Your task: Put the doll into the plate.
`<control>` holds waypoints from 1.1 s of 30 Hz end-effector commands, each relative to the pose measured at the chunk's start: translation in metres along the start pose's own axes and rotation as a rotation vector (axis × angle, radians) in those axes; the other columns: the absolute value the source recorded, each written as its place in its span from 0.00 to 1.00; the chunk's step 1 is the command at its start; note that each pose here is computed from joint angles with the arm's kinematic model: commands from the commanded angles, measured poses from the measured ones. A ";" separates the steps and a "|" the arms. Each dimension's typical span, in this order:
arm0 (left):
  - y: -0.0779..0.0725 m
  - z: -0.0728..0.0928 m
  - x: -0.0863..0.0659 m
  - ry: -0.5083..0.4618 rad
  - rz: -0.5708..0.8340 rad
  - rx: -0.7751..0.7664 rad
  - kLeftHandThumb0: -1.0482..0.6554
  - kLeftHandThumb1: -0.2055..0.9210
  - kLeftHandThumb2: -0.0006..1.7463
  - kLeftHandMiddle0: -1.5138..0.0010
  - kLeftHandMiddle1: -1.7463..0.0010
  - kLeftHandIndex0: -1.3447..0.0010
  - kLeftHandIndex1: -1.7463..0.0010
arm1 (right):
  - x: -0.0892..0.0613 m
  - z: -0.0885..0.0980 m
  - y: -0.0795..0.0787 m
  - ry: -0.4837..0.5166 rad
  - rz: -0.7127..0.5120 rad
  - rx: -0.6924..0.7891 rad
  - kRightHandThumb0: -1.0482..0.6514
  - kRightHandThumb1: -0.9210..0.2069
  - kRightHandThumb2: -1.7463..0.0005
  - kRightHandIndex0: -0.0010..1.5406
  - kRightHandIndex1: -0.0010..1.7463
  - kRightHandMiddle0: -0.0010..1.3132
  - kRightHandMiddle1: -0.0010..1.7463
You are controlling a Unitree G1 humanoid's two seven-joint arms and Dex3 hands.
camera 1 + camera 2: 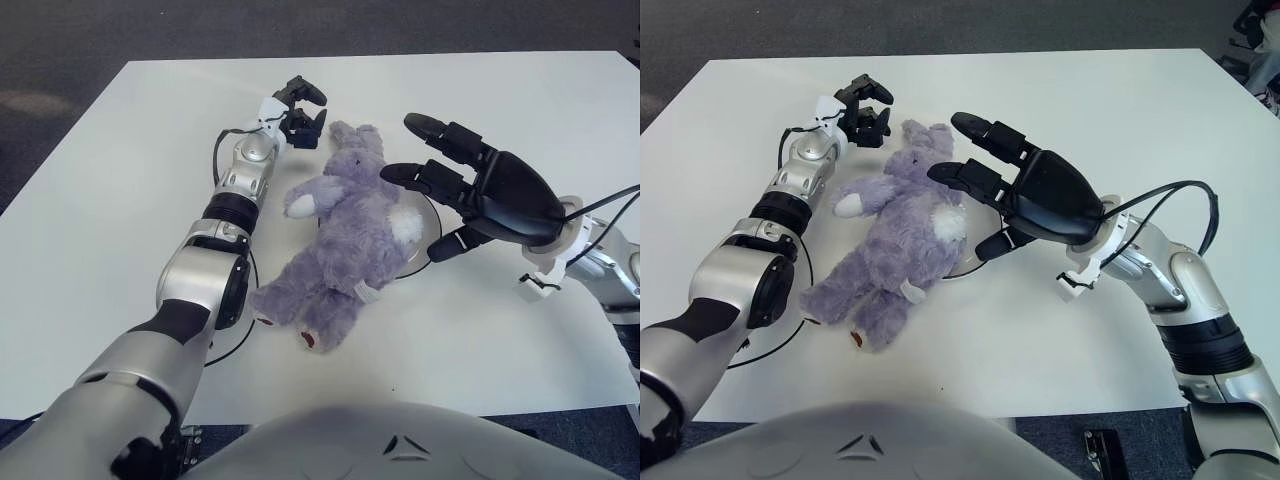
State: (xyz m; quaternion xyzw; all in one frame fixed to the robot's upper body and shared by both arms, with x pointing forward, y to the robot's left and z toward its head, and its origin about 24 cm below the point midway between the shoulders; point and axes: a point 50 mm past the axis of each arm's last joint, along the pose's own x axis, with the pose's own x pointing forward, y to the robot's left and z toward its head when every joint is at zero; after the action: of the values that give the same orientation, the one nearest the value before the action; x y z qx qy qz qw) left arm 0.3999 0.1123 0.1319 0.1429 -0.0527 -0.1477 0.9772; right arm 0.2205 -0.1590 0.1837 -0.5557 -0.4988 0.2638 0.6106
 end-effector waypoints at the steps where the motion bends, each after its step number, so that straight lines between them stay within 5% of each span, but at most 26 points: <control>1: 0.004 -0.004 -0.003 0.002 -0.013 0.053 0.61 0.43 0.75 0.54 0.10 0.68 0.00 | 0.003 0.001 -0.006 -0.053 -0.005 0.023 0.50 0.21 0.40 0.00 0.00 0.00 0.36; 16: 0.003 -0.005 -0.004 -0.003 -0.034 0.106 0.61 0.42 0.76 0.53 0.11 0.66 0.00 | 0.009 0.002 -0.006 -0.222 0.097 0.073 0.39 0.20 0.48 0.02 0.01 0.00 0.45; 24: 0.001 -0.003 -0.004 -0.017 -0.055 0.145 0.61 0.38 0.78 0.51 0.11 0.64 0.00 | 0.012 0.002 -0.005 -0.297 0.107 0.030 0.40 0.24 0.47 0.00 0.00 0.00 0.40; 33: -0.001 -0.003 -0.004 -0.026 -0.074 0.190 0.61 0.34 0.82 0.50 0.09 0.61 0.00 | 0.014 0.003 -0.003 -0.353 0.091 0.036 0.40 0.14 0.49 0.00 0.00 0.00 0.29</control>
State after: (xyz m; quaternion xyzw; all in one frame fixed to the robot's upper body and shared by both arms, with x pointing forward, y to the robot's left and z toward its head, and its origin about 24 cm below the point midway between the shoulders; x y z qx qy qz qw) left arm 0.3972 0.1077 0.1340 0.2225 -0.0810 -0.1780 0.9551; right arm 0.2223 -0.1482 0.1896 -0.5130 -0.5590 0.3879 0.5233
